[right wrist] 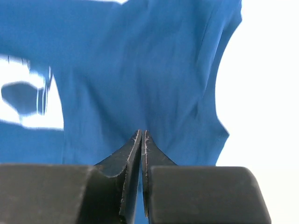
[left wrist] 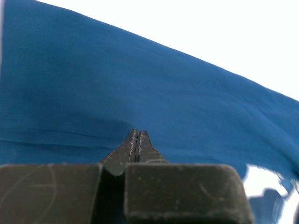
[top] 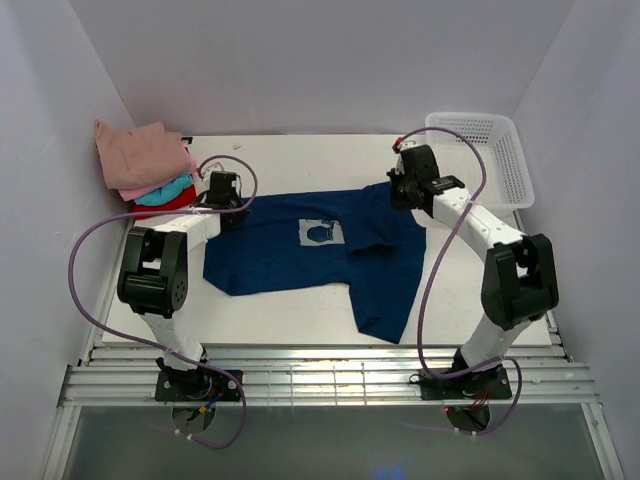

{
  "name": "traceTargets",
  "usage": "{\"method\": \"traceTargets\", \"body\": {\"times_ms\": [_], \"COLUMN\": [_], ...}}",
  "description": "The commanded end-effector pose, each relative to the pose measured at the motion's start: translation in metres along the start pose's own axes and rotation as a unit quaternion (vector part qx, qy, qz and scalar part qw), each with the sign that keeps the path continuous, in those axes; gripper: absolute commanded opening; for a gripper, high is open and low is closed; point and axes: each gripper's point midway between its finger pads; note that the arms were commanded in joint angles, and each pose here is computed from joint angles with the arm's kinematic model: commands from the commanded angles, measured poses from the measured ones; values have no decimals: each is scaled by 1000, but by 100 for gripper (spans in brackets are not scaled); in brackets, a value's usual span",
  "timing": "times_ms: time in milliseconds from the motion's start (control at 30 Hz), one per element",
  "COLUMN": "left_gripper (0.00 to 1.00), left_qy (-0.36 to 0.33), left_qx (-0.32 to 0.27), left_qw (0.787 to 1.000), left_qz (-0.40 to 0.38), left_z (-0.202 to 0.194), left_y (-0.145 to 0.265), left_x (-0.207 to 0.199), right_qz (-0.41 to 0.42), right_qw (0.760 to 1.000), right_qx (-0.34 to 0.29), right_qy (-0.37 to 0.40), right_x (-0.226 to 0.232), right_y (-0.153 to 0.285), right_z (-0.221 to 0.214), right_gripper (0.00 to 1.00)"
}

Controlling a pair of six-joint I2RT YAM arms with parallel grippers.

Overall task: Fold and stack the t-shirts
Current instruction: Fold the tshirt

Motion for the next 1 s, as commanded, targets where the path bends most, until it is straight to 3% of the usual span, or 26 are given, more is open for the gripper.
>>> {"method": "traceTargets", "body": {"times_ms": [0, 233, 367, 700, 967], "left_gripper": [0, 0, 0, 0, 0], "left_qy": [32, 43, 43, 74, 81], "left_qx": [-23, -31, -8, 16, 26], "left_qw": [999, 997, 996, 991, 990], "left_qz": [38, 59, 78, 114, 114], "left_z": [21, 28, 22, 12, 6], "left_y": [1, -12, -36, -52, -58], "left_x": [34, 49, 59, 90, 92], "right_qz": [-28, -51, -70, -137, -139], "right_qw": [999, 998, 997, 987, 985], "right_qx": [-42, -21, 15, 64, 75], "right_qy": [2, 2, -14, -51, -62], "right_x": [-9, -27, -49, -116, -125], "right_y": [-31, -104, -141, -158, -168], "right_z": [45, 63, 50, 27, 20], "right_gripper": [8, 8, 8, 8, 8]}}
Point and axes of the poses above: each gripper's point midway between its finger pads, its own y axis back along the fingers, its own x axis along the line the jaws close on, z = x × y, and after that the axes turned 6 degrees about -y, right-handed
